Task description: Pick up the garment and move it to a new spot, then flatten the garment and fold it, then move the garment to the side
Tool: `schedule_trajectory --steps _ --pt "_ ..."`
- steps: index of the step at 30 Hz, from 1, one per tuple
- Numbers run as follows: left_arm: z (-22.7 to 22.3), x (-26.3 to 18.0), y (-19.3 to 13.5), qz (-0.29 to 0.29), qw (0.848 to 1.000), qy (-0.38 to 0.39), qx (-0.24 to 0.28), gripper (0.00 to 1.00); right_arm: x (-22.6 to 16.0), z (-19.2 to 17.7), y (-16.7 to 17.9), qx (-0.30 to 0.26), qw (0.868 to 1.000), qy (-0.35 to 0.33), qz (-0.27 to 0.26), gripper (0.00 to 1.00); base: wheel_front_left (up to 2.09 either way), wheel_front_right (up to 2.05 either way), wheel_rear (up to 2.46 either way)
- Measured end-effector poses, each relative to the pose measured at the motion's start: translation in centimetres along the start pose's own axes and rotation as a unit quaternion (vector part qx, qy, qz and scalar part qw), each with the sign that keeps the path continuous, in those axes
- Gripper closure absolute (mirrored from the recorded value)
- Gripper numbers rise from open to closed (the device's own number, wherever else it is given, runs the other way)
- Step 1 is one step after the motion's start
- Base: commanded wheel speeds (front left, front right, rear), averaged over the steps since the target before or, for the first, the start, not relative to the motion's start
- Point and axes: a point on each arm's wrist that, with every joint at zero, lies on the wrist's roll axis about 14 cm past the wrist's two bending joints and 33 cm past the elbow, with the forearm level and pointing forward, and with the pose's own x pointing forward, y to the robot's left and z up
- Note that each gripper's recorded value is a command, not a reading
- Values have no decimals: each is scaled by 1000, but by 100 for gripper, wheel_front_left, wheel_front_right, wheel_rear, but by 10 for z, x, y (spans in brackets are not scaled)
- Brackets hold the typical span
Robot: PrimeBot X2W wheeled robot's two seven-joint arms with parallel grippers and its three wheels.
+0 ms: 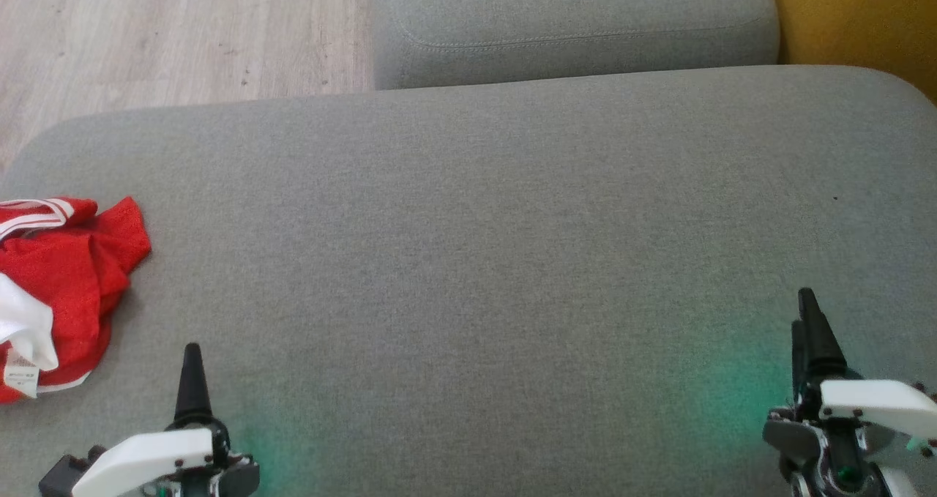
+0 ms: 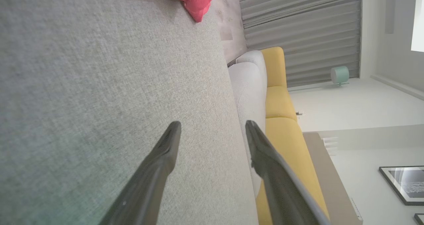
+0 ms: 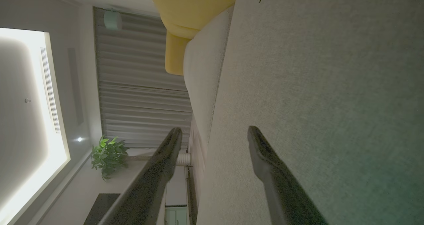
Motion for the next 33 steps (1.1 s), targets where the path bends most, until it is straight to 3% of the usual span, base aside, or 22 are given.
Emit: schedule_trajectory --steps 17,33 --pt "-2 5 -4 -3 993 0 122 0 7 -9 3 -118 993 14 3 0 0 0 0" --pt "-2 4 2 7 972 -5 234 0 11 -23 7 -250 967 36 17 0 0 0 0"
